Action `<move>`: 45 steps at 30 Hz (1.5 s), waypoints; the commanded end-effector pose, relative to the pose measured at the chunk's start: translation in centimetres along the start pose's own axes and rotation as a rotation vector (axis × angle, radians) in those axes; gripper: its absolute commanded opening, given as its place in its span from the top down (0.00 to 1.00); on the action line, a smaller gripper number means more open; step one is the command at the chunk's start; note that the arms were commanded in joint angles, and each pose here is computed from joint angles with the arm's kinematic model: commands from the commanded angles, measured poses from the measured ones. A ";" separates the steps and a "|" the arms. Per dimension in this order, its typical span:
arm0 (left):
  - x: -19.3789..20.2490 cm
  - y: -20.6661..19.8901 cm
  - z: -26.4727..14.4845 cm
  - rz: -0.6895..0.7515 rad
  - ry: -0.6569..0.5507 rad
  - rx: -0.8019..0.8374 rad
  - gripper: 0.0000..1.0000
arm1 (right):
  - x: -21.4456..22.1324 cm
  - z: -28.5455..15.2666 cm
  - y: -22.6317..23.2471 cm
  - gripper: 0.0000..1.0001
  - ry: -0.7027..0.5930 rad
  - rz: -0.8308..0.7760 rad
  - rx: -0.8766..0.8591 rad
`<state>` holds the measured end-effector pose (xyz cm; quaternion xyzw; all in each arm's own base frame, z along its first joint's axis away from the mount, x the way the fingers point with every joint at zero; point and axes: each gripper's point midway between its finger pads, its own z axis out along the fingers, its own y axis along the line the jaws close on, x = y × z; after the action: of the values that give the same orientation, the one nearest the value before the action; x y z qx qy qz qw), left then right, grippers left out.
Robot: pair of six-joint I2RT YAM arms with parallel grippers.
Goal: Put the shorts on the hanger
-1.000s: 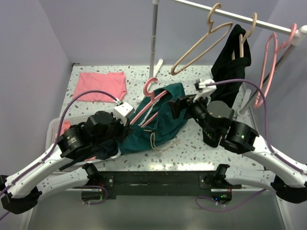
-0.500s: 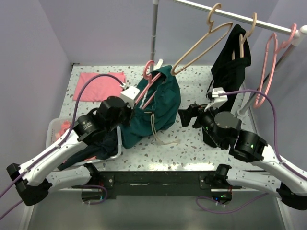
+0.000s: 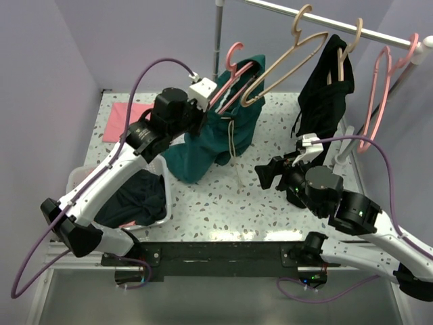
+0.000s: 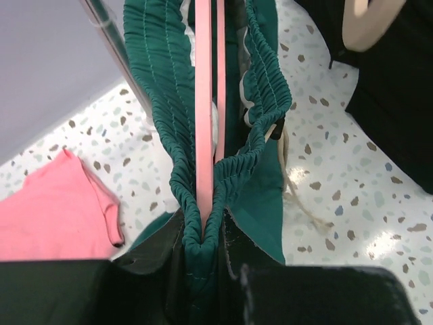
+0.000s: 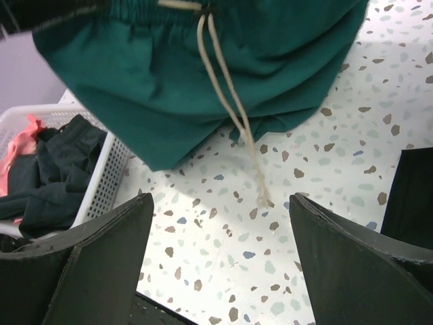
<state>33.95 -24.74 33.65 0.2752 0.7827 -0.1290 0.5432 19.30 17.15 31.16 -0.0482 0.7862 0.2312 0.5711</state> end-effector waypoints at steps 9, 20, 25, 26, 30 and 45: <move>-14.5 3.6 0.0 0.108 -0.327 -0.058 1.00 | 0.2 -0.9 0.6 0.15 0.027 0.009 -0.054; -17.6 4.1 2.2 0.122 -0.364 -0.075 1.00 | 0.2 -0.9 1.1 0.15 0.042 -0.003 -0.072; -18.2 4.3 3.2 0.107 -0.377 -0.090 1.00 | 0.2 -0.9 1.4 0.15 0.051 -0.007 -0.081; -18.0 4.4 3.8 0.101 -0.371 -0.096 1.00 | 0.1 -0.9 1.4 0.15 0.052 -0.008 -0.083; -18.0 5.2 4.8 0.075 -0.375 -0.112 1.00 | 0.3 -0.8 1.7 0.15 0.063 -0.008 -0.087; -17.9 7.1 6.1 0.013 -0.390 -0.132 0.96 | 0.9 -0.5 2.0 0.15 0.085 0.000 -0.093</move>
<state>47.02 -27.98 41.14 0.2585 0.7345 -0.1034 0.6189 18.10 18.32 29.48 -0.0881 0.8072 0.2421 0.5311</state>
